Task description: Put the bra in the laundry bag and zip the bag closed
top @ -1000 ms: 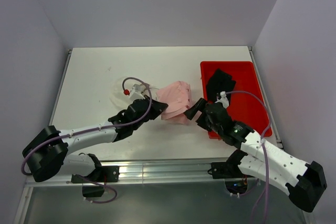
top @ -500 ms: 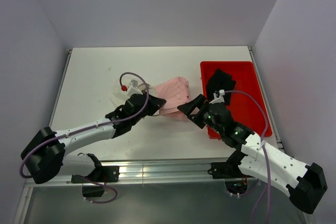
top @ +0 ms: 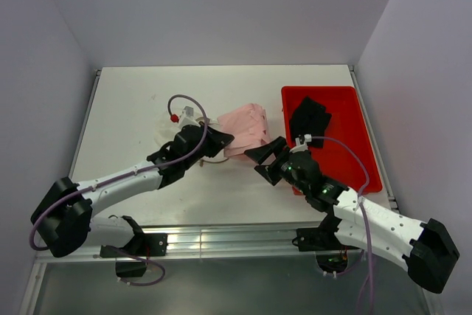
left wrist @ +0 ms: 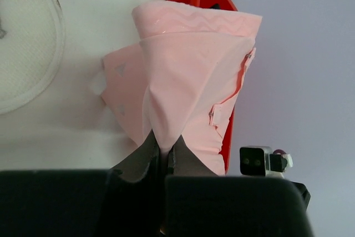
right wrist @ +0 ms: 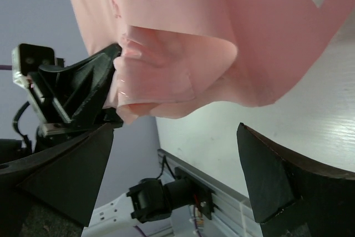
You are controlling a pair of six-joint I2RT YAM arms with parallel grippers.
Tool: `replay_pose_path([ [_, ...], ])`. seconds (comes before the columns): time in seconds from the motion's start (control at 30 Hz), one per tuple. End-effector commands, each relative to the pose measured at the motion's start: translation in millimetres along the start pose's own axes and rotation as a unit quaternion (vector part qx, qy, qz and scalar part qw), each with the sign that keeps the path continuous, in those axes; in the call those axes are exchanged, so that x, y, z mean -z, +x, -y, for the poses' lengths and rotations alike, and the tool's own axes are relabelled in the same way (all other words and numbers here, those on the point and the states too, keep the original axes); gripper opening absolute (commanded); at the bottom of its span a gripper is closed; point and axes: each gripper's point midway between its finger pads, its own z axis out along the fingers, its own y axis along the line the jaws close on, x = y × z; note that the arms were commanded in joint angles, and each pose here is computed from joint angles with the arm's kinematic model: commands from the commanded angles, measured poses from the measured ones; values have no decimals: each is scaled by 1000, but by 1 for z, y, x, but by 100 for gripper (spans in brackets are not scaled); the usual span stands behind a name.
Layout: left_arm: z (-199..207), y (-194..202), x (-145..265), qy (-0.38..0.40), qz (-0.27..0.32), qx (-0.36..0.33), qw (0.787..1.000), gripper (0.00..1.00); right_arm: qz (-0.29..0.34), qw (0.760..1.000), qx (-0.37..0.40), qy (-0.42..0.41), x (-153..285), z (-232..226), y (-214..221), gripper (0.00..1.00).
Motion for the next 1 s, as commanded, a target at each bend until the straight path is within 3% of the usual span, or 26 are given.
replay_pose_path([
  [0.0, 30, -3, 4, 37, -23, -11, 999, 0, 0, 999, -29, -46, -5, -16, 1, 100],
  [0.5, 36, 11, 12, 63, -86, 12, 994, 0, 44, 995, -31, -81, -9, -21, -11, 100],
  [0.73, 22, 1, 14, 47, -80, 6, 996, 0, 39, 999, 22, -19, -11, -3, -8, 100],
  [0.97, 12, -15, 21, 37, -75, -18, 996, 0, 95, 994, 57, 12, 19, 9, -33, 100],
])
